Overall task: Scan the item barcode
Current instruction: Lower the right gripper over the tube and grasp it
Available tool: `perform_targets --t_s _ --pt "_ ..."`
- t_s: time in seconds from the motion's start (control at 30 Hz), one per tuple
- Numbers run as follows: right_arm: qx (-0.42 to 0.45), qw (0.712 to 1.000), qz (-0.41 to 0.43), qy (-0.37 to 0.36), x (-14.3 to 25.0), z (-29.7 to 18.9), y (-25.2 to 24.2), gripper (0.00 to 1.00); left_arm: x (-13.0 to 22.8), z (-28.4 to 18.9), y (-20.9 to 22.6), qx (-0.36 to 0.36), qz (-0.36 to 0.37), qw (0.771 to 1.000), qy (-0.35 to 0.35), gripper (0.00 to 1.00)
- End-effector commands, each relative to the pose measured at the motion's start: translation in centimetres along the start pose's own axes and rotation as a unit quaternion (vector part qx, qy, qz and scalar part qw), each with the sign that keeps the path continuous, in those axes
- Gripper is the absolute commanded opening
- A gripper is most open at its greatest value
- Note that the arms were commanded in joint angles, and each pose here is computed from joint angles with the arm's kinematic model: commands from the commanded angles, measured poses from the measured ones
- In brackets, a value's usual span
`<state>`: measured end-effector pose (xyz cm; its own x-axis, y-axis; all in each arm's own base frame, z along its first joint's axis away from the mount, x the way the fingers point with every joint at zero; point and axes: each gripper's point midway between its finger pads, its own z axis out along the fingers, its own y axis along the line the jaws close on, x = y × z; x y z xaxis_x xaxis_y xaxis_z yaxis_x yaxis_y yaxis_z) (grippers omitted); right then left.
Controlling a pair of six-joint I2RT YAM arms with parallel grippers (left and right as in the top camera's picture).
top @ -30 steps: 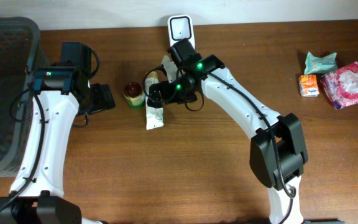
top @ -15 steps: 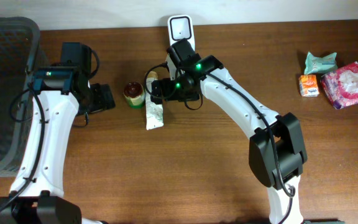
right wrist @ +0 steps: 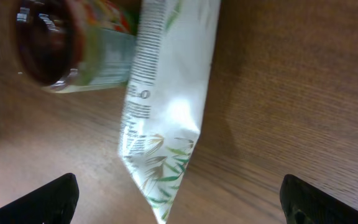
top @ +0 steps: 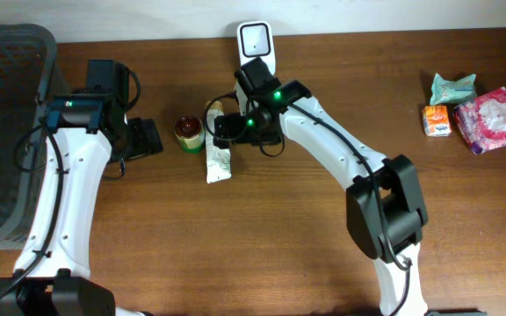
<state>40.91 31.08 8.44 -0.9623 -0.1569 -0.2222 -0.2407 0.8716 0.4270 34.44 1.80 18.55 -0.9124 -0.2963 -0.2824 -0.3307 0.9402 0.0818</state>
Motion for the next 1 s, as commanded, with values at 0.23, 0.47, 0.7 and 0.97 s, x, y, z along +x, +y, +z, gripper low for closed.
perform_targets --t_s 0.23,0.47,0.7,0.97 --pt "-0.004 1.000 -0.027 0.003 1.0 3.1 2.3 0.99 -0.1 -0.4 0.6 -0.008 -0.006 1.000 -0.008 0.99" --pt "0.012 1.000 0.013 0.017 1.5 6.0 1.1 0.99 -0.1 -0.4 0.6 -0.008 -0.006 1.000 -0.008 0.99" --pt "0.012 1.000 0.006 0.015 1.4 6.9 0.9 0.99 -0.1 -0.4 0.6 -0.008 -0.006 1.000 -0.008 0.99" --pt "0.019 0.999 0.011 0.025 1.8 8.6 -0.2 0.72 -0.1 -0.4 0.6 -0.008 -0.006 1.000 -0.008 0.99"
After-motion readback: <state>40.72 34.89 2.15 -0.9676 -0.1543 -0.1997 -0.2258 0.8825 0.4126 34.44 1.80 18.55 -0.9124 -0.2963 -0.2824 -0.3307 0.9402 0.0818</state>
